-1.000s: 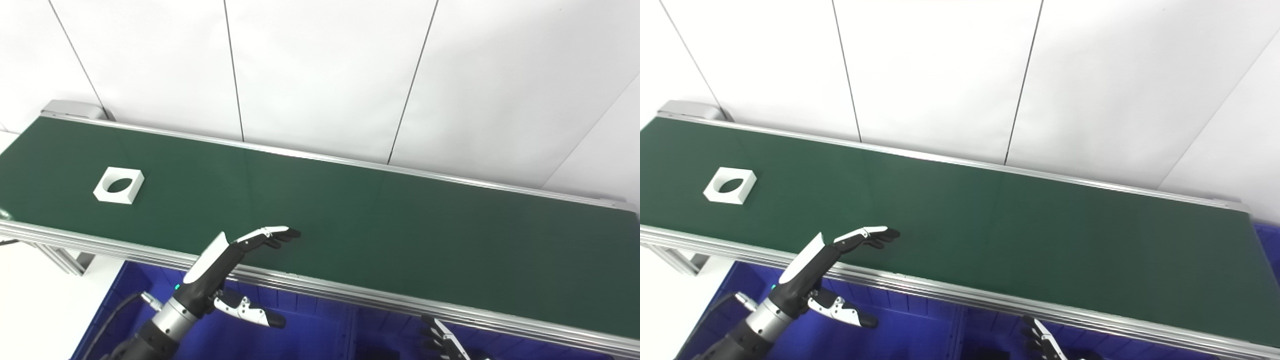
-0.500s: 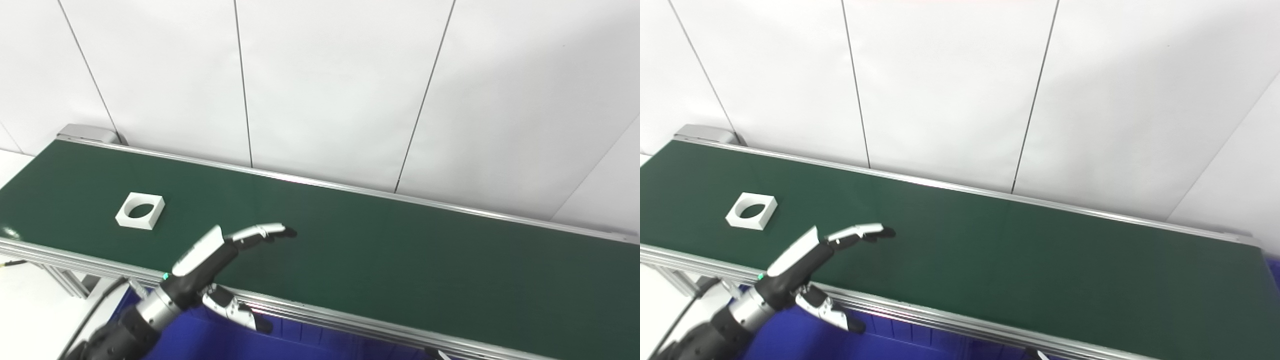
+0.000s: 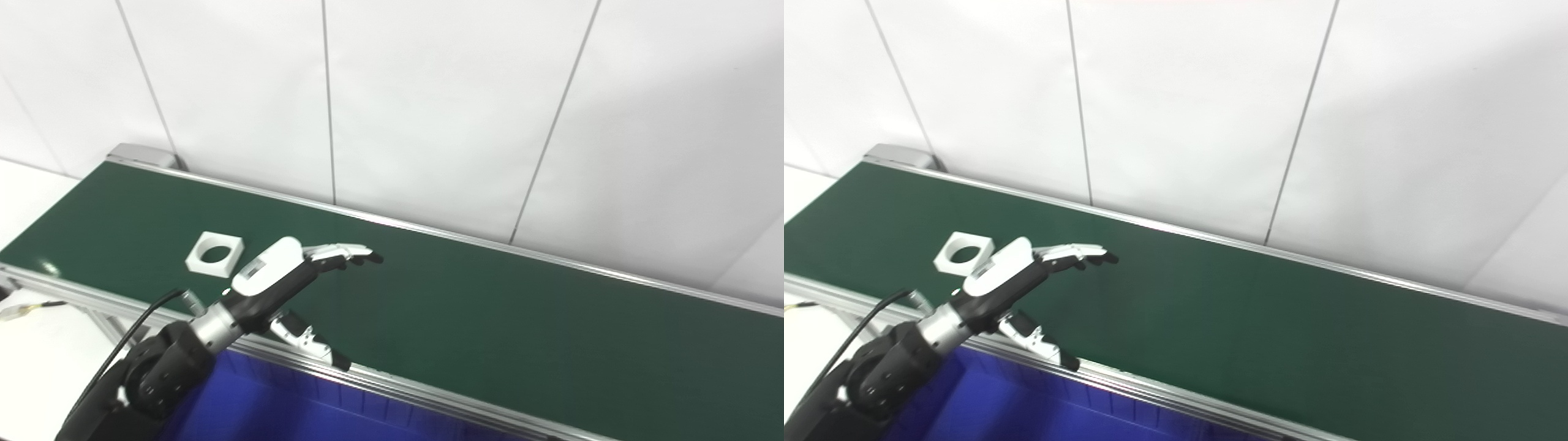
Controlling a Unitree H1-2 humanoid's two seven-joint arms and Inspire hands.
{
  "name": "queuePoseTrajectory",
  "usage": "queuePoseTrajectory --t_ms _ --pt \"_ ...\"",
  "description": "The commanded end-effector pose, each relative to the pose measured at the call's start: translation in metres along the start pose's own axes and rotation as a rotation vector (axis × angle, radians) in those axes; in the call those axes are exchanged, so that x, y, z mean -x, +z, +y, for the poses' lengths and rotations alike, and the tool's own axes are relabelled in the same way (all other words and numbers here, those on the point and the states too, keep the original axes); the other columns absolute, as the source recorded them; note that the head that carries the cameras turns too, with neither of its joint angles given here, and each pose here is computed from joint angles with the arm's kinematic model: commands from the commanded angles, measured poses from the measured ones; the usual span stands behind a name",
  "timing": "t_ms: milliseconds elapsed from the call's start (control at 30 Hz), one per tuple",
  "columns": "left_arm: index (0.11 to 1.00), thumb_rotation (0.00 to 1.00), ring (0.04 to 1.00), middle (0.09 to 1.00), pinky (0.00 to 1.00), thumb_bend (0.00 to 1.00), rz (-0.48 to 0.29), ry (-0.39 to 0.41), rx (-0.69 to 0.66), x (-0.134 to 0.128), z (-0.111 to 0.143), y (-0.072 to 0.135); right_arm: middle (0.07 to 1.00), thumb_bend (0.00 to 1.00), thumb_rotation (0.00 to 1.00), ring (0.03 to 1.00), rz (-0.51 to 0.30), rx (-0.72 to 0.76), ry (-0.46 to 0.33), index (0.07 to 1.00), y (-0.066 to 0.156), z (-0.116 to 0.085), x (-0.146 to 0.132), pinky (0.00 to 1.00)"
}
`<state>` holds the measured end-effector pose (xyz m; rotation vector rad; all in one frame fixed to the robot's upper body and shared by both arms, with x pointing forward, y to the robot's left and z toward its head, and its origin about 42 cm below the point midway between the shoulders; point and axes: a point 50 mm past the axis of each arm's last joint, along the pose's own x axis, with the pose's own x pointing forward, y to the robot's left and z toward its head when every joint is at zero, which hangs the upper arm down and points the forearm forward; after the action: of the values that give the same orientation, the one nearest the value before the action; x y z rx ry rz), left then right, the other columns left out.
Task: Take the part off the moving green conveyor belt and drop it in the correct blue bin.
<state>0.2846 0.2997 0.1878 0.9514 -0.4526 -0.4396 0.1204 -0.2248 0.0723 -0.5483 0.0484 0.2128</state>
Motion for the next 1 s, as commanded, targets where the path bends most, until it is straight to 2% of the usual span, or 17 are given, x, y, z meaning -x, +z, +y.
queuePoseTrajectory --t_ms 0,167,400,533,600,733,833,967 --pt "0.849 0.47 0.801 0.863 0.71 0.94 -0.01 0.018 -0.082 -0.01 0.028 0.003 0.815 0.96 0.18 0.767 -0.068 -0.014 -0.039 0.882 0.004 -0.006 0.001 0.64" --pt "0.868 0.48 0.826 0.882 0.74 0.92 0.041 -0.001 -0.09 -0.016 0.037 -0.006 0.819 0.96 0.17 0.77 -0.059 -0.015 -0.039 0.886 0.005 -0.008 0.001 0.65" --pt "0.869 0.44 0.825 0.874 0.75 0.91 0.106 0.027 -0.068 -0.021 0.038 -0.033 0.825 0.97 0.12 0.78 -0.056 -0.039 -0.047 0.896 0.009 -0.009 0.002 0.66" --pt "0.862 0.42 0.832 0.871 0.76 0.91 0.124 0.05 -0.039 -0.023 0.036 -0.053 0.815 0.98 0.15 0.765 -0.062 -0.038 -0.055 0.883 0.006 -0.009 0.001 0.65" --pt "0.865 0.42 0.841 0.869 0.78 0.9 0.143 0.057 -0.04 -0.024 0.035 -0.066 0.812 0.96 0.16 0.742 -0.062 -0.027 -0.057 0.877 0.005 -0.008 0.002 0.6" --pt "0.867 0.41 0.846 0.872 0.79 0.9 0.166 0.065 -0.035 -0.025 0.033 -0.081 0.813 0.95 0.15 0.736 -0.07 -0.041 -0.056 0.882 0.006 -0.008 0.002 0.58" --pt "0.87 0.44 0.847 0.875 0.78 0.92 0.216 0.059 -0.053 -0.026 0.032 -0.093 0.812 0.95 0.17 0.751 -0.072 -0.049 -0.059 0.883 0.006 -0.008 0.003 0.61" --pt "0.877 0.41 0.819 0.877 0.74 0.91 0.238 0.053 -0.067 -0.028 0.033 -0.101 0.806 0.96 0.18 0.746 -0.075 -0.044 -0.06 0.88 0.006 -0.008 0.004 0.6"
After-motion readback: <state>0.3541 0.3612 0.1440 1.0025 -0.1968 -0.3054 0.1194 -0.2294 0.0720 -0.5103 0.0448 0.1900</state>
